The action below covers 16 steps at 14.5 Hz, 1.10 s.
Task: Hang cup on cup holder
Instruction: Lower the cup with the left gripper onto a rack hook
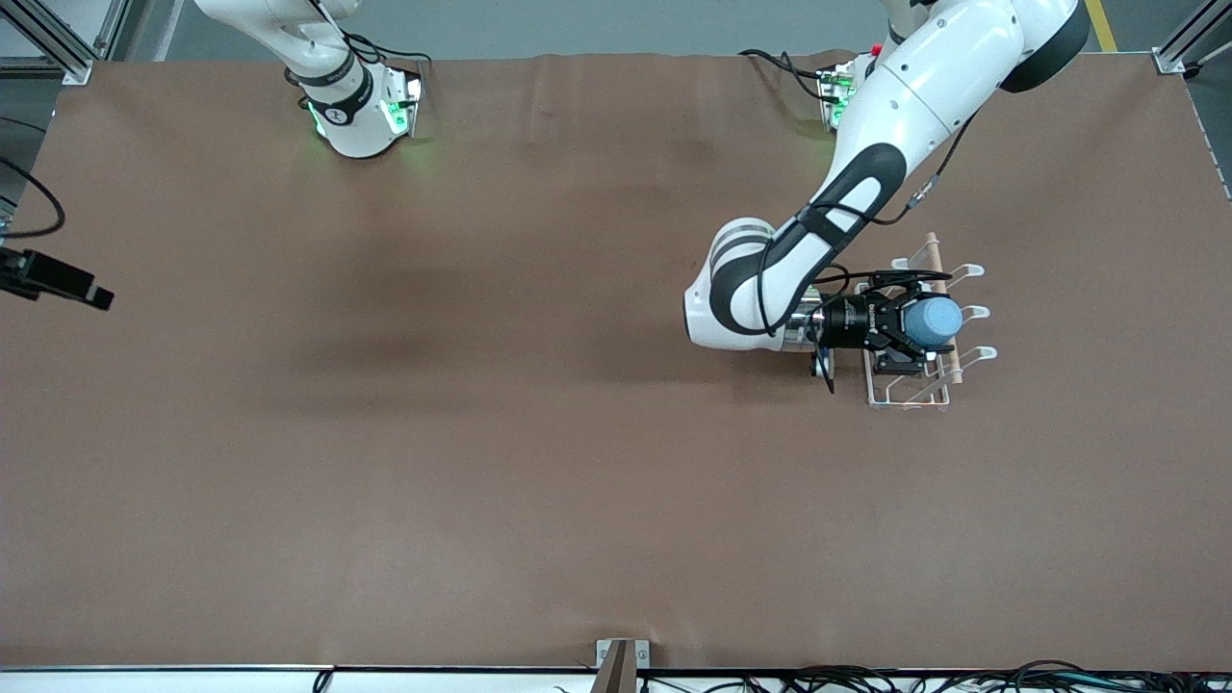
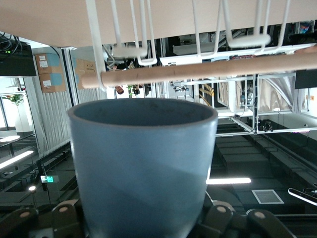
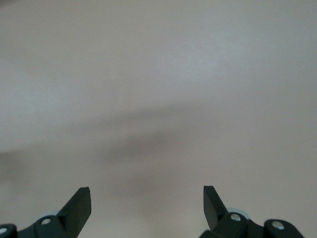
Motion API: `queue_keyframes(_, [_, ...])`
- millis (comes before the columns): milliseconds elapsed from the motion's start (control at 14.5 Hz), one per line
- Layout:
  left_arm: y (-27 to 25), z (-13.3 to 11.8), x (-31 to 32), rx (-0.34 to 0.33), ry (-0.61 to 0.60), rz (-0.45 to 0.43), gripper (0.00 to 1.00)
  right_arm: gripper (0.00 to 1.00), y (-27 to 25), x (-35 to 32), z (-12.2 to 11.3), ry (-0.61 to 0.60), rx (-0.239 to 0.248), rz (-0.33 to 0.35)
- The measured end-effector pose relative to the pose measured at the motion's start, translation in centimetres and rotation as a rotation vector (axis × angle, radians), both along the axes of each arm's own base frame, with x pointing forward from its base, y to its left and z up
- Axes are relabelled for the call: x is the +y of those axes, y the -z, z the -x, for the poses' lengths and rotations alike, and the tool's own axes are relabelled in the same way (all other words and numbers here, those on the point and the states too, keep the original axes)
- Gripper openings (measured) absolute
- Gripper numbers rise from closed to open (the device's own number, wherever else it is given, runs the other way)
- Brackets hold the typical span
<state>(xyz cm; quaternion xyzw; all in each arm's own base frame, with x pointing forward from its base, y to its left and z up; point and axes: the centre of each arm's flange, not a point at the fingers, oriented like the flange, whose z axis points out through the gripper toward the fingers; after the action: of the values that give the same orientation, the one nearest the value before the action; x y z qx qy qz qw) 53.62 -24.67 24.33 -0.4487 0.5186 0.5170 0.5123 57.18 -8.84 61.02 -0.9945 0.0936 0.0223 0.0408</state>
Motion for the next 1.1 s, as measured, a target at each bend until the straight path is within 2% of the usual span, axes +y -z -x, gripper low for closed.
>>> queue_keyframes(138, [0.8,-0.2,0.6,0.008,-0.005,-0.008,0.74,1.0,-1.3,-0.1,0.5,0.001,-0.018,0.031])
queue_keyframes(414, [1.9,-0.6,1.3,0.017,-0.002,-0.016,0.74,1.0,-5.3,0.8,0.5,-0.011,-0.101,0.05])
queue_keyframes(483, [2.5,-0.5,1.3,0.026,0.001,-0.016,0.74,1.0,-5.4,1.3,0.5,-0.02,-0.1,0.049])
queue_keyframes(690, [3.7,-0.9,1.7,0.041,0.011,0.014,0.74,1.0,-4.1,1.8,0.7,-0.03,-0.045,0.041])
queue_keyframes(897, [3.4,-1.7,2.2,0.0,-0.002,0.047,0.74,1.0,-2.9,1.7,1.3,-0.03,-0.005,0.034])
queue_keyframes(966, [3.0,-2.0,2.1,-0.01,-0.016,0.063,0.79,1.0,-2.6,1.7,1.5,-0.032,0.002,0.037])
queue_keyframes(1103, [2.2,-2.5,1.9,-0.024,-0.036,0.087,0.98,1.0,-2.6,2.2,1.6,-0.044,0.005,0.06])
